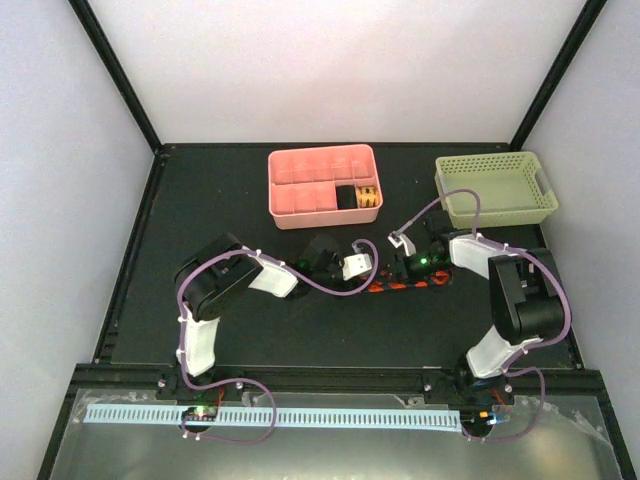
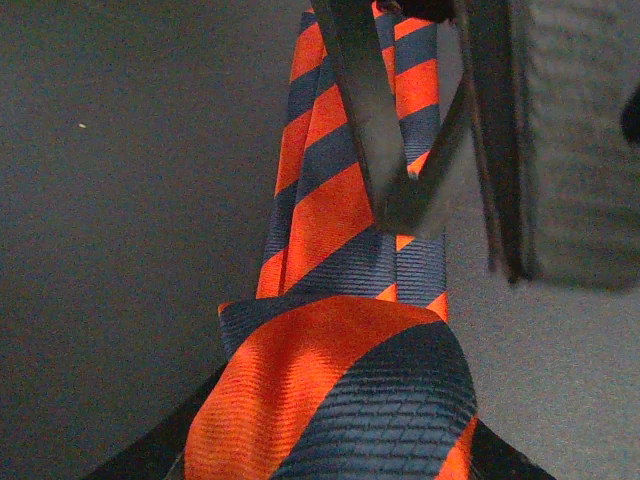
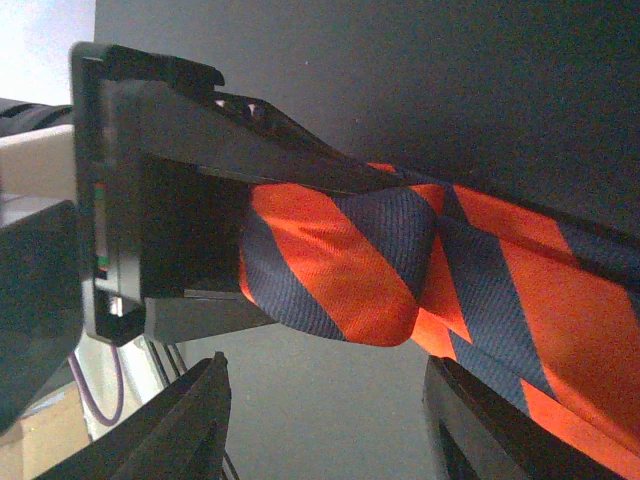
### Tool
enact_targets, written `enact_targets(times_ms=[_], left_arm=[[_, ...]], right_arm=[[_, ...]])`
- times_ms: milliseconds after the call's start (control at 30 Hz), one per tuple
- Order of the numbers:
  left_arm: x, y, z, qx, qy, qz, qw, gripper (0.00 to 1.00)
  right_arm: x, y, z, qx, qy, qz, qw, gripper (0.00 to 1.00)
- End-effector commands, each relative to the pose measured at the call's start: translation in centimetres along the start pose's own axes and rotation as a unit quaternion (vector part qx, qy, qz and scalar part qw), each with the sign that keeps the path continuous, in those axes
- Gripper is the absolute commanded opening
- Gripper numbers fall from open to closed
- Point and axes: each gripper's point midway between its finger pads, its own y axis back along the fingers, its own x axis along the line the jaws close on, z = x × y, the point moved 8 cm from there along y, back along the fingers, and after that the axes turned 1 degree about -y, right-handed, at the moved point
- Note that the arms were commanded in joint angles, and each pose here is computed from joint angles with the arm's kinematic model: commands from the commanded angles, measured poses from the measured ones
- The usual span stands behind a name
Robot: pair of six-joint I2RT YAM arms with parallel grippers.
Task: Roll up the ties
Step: Roll the tie at the center of the board.
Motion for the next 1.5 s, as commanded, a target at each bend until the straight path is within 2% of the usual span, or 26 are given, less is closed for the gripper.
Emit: enact_targets(times_ms=[0,167,300,400,633,700,767,900,1033,1467], left_arm=[[-0.7,-0.1,-4.2,0.100,0.025,0.001,0.995,0.37],[-1.0,-0.2,-4.2,0.101,0.023,-0.002,0.995,0.37],[-1.1,-0.2,-4.0,0.100,0.019,-0.003,0.995,0.37],[-1.2,-0.1,-4.0,0.102,0.019,-0.003,0.995,0.37],[-1.2,-0.2,-4.0,0.102,0.020,-0.003,0.995,0.37],[-1.2,-0.2,-3.9,0.101,0.020,-0.003,0.995,0.37],[-1.1,0.0,-3.6,0.096,0.023,-0.002,0.995,0.43],[-0.8,0.8,-2.2,0.055,0.022,0.001,0.998,0.67],[-0.4,2.0,-0.4,-0.004,0.018,0.003,1.000,0.79],[-0.4,1.0,0.2,-0.078,-0.028,-0.017,0.996,0.85]], right_arm=[[0.5,-1.0,0.8,-0.014,0.018,0.008,1.000,0.55],[0.0,-1.8,1.2,-0.011,0.010,-0.002,1.000,0.54],[-0.8,-2.3,1.3,-0.007,-0.002,-0.015,1.000,0.46],[-1.2,-2.5,1.2,0.002,-0.004,-0.024,1.000,0.36],[-1.7,-2.5,0.8,0.013,-0.002,-0.046,0.999,0.02],[-1.7,-2.5,0.8,0.013,-0.003,-0.048,0.999,0.02],[-1.9,-2.5,0.7,0.017,-0.003,-0.056,0.998,0.02],[-2.4,-2.6,0.2,0.034,-0.013,-0.069,0.997,0.02],[-3.0,-2.4,-0.4,0.047,-0.021,-0.089,0.995,0.02],[-4.6,-2.2,-0.2,0.067,-0.053,-0.144,0.986,0.01]])
